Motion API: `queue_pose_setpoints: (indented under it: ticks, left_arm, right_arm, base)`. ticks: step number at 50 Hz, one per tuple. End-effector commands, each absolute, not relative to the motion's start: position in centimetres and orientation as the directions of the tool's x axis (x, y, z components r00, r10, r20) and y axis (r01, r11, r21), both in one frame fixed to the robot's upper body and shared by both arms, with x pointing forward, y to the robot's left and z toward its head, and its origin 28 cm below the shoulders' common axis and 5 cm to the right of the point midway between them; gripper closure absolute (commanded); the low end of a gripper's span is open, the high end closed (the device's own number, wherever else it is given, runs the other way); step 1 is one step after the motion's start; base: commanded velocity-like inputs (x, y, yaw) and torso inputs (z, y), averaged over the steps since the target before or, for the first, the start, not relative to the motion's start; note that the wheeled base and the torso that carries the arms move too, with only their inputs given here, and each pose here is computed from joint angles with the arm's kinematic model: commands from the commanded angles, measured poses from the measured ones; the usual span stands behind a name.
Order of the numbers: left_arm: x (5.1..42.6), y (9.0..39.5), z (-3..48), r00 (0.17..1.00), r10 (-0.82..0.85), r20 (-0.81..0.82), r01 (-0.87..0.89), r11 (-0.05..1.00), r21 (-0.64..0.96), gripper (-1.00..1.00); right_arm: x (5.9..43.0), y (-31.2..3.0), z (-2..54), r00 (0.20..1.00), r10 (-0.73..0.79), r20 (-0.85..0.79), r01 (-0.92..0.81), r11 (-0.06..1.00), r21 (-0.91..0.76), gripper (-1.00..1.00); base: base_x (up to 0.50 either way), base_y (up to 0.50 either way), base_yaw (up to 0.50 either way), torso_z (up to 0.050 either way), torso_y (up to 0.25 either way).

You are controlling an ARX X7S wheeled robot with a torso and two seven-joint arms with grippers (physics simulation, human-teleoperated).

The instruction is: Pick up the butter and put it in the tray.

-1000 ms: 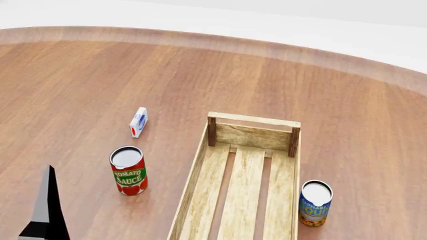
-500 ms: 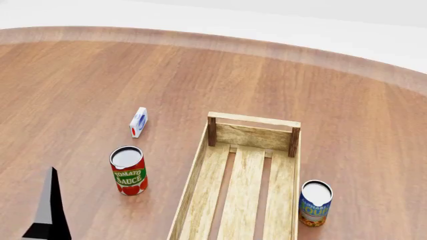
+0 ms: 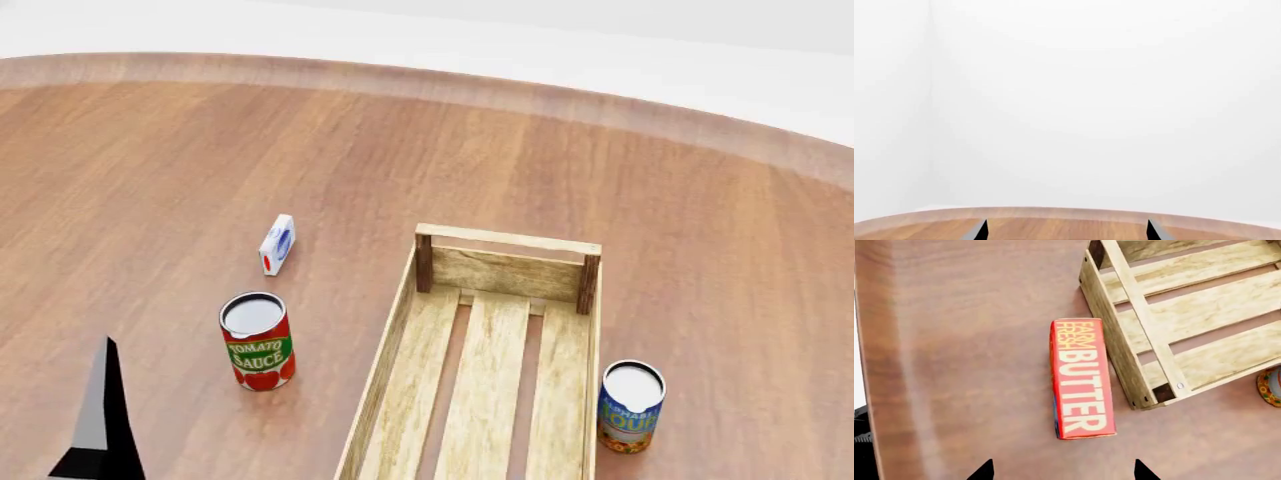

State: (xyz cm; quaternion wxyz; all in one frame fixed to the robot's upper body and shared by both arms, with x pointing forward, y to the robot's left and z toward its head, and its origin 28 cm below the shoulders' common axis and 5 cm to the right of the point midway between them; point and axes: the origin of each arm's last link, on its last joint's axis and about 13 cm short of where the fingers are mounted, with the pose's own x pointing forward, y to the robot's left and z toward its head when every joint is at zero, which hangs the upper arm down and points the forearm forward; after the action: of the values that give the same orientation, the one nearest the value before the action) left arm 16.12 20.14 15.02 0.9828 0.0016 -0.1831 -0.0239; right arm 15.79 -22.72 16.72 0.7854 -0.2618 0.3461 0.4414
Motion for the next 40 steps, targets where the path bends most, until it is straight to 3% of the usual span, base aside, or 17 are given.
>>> queue_pose_setpoints:
  ticks: [1, 14, 40]
  left_arm:
    - [16.1, 20.2, 15.0, 0.933, -0.047, 0.357, 0.045, 0.999, 0.014, -1.0]
    - [16.2, 20.3, 14.9, 0.934, -0.042, 0.356, 0.04, 0.999, 0.013, -1.0]
    - [16.4, 20.3, 14.8, 0.936, -0.038, 0.351, 0.035, 0.999, 0.014, -1.0]
  right_arm:
    - [17.4, -22.5, 18.0, 0.345, 0.45, -0.824, -0.887, 0.443, -0.129, -1.0]
    - [19.0, -21.9, 18.9, 0.305, 0.414, -0.858, -0.912, 0.387, -0.137, -1.0]
    - [20.7, -20.9, 19.0, 0.312, 0.448, -0.837, -0.925, 0.345, -0.16, -1.0]
  base:
    - [0.0, 0.0, 0.0, 0.0, 0.0]
    - [0.0, 0.0, 0.0, 0.0, 0.0]
    - [0.0, 0.0, 0.0, 0.0, 0.0]
